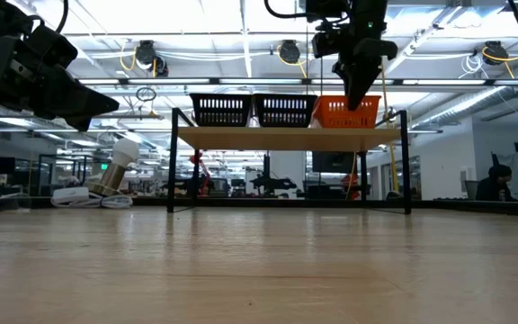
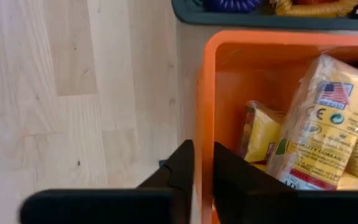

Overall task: Pick & Place Office Desk Supplies
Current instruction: Put the orange bin with the crayon boxes on the shelf, then return to Home Position

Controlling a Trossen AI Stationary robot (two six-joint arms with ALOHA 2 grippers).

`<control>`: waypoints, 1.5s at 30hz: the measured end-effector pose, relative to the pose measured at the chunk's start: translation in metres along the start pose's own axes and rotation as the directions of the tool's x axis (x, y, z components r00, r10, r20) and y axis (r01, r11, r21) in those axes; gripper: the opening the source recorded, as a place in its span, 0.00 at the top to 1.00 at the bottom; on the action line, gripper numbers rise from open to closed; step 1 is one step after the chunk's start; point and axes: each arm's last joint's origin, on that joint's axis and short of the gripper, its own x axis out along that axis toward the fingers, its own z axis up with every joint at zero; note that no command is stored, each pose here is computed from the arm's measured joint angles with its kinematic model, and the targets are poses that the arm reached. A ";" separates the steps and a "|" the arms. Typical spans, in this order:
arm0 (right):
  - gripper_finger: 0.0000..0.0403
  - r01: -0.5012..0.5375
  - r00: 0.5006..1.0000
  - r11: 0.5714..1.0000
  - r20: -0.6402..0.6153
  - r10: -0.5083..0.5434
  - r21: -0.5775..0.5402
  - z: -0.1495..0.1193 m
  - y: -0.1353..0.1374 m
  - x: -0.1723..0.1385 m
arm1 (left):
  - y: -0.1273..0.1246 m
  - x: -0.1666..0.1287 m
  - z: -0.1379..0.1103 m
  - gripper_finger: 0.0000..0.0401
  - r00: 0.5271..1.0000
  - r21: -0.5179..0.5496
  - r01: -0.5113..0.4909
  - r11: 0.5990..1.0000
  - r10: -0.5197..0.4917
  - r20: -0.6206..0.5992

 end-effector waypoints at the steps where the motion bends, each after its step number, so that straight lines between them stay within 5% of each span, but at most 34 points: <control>1: 0.87 -0.001 1.000 1.000 -0.003 0.001 0.000 0.000 0.000 0.000 | 0.000 0.000 0.000 0.95 1.000 0.000 0.000 1.000 0.000 0.000; 11: 0.60 0.000 1.000 1.000 -0.002 0.000 -0.001 -0.004 0.001 -0.005 | 0.000 0.000 0.000 0.95 1.000 0.001 0.000 1.000 0.000 0.000; 18: 0.52 0.038 0.994 0.999 0.100 -0.040 0.019 -0.021 0.001 -0.040 | 0.000 0.000 0.002 0.95 1.000 -0.015 -0.012 1.000 0.012 0.019; 23: 0.52 0.084 0.962 0.995 0.255 -0.097 0.061 -0.048 0.001 -0.082 | 0.003 -0.001 0.008 0.95 0.993 -0.041 -0.106 0.994 0.108 0.044; 26: 0.55 0.087 0.875 0.990 0.466 -0.128 0.109 -0.072 0.002 -0.117 | 0.003 -0.002 0.022 0.95 0.989 0.014 -0.125 0.992 0.124 0.082; 32: 0.75 -0.008 0.598 0.988 0.792 -0.119 0.154 -0.124 0.022 -0.137 | 0.004 -0.002 0.062 0.99 0.975 0.226 -0.222 0.948 0.216 0.053; 37: 0.97 -0.063 0.439 0.988 0.893 -0.099 0.141 -0.159 0.041 -0.114 | 0.004 0.000 0.106 0.99 0.963 0.333 -0.261 0.906 0.269 0.021; 45: 1.00 -0.183 0.179 0.983 0.984 0.001 0.033 -0.187 0.066 -0.050 | -0.001 -0.010 0.140 1.00 0.985 0.351 -0.165 0.922 0.133 0.114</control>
